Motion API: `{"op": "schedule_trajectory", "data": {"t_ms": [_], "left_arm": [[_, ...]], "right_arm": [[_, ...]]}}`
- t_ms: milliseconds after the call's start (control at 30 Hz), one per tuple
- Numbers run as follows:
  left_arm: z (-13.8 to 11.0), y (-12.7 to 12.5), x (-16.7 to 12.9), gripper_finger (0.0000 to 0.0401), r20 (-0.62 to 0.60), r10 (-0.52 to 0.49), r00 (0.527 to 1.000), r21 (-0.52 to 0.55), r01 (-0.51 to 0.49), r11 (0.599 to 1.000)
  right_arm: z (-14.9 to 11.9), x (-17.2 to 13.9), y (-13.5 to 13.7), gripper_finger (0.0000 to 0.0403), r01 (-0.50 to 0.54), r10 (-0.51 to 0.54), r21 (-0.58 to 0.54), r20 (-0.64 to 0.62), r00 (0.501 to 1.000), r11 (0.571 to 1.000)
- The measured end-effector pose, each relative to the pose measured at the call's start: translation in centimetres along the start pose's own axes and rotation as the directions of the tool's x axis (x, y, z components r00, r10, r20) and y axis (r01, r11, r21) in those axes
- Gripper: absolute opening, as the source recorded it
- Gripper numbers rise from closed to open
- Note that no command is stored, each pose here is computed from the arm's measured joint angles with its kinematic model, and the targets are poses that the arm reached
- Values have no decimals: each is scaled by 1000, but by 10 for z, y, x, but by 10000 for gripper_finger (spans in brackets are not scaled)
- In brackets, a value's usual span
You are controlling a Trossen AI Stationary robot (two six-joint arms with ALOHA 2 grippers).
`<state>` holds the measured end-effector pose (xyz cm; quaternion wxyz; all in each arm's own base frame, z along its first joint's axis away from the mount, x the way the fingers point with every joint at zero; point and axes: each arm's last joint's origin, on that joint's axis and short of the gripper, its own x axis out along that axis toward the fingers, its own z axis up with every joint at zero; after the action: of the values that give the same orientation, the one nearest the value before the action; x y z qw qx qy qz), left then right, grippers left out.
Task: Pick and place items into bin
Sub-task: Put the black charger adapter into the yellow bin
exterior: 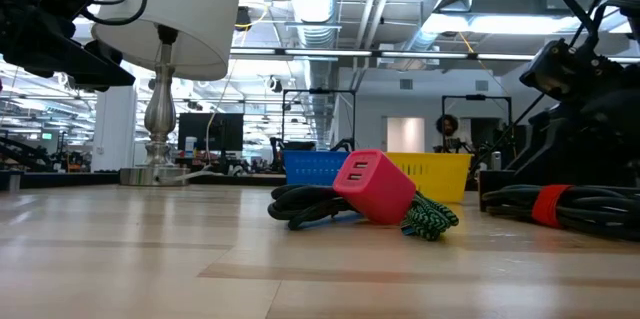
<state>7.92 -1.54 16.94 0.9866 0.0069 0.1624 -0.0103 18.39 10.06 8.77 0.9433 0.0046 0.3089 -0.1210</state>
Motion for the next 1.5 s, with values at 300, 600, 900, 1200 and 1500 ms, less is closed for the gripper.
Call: {"op": "schedule_trajectory", "data": {"t_ms": [300,600,900,1200,1500], "left_arm": [[0,0,0,212,0,0,1000,0,0,1000],[0,0,0,212,0,0,1000,0,0,1000],[0,0,0,212,0,0,1000,0,0,1000],[0,0,0,212,0,0,1000,0,0,1000],[0,0,0,212,0,0,1000,0,0,1000]], "right_arm": [[8,-6,0,154,-19,18,13,38,999,1000],[33,-16,-11,140,-11,11,-4,137,990,1000],[62,-18,-43,139,95,-98,23,228,969,995],[76,-10,-80,162,177,-193,88,229,954,980],[77,-1,-103,156,181,-206,140,191,960,973]]}}
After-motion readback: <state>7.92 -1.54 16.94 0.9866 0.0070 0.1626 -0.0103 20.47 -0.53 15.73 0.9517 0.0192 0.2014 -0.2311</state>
